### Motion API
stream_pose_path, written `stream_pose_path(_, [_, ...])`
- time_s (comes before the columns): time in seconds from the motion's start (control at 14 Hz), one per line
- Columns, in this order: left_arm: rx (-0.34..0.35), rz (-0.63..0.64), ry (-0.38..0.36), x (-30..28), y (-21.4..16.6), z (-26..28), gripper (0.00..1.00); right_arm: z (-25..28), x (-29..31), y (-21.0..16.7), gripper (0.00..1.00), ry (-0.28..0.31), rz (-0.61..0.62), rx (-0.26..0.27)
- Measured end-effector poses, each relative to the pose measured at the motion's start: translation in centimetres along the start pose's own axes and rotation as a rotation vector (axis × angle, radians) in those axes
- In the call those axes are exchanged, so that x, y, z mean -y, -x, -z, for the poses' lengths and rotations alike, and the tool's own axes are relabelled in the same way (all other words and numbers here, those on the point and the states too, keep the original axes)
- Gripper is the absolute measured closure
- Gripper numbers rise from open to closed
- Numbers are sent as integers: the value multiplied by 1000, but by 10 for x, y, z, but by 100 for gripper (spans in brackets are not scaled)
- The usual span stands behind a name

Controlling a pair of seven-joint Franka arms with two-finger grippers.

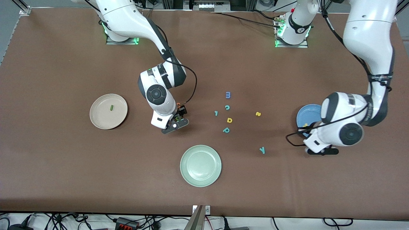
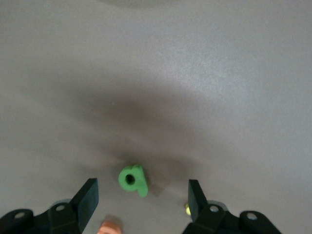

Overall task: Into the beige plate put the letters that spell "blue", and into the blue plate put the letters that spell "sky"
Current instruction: 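Grasp the green q while the left gripper places the k on the plate, then place the green q on the plate while the left gripper grasps the 2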

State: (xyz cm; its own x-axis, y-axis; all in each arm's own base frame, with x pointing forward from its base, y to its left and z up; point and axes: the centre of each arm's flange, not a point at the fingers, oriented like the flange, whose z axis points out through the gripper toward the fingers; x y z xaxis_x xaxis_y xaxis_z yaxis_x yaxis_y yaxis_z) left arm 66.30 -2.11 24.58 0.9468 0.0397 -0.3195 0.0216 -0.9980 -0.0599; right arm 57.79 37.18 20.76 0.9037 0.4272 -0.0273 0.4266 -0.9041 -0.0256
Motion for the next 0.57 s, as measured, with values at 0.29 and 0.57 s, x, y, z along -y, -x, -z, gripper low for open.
stream_pose_path(0.29, [59, -19, 25, 42, 10, -40, 71, -23, 17, 5, 32, 10, 34, 17])
stream_pose_path(0.57, [58, -43, 30, 29, 14, -34, 34, -28, 28, 7, 37, 13, 51, 19])
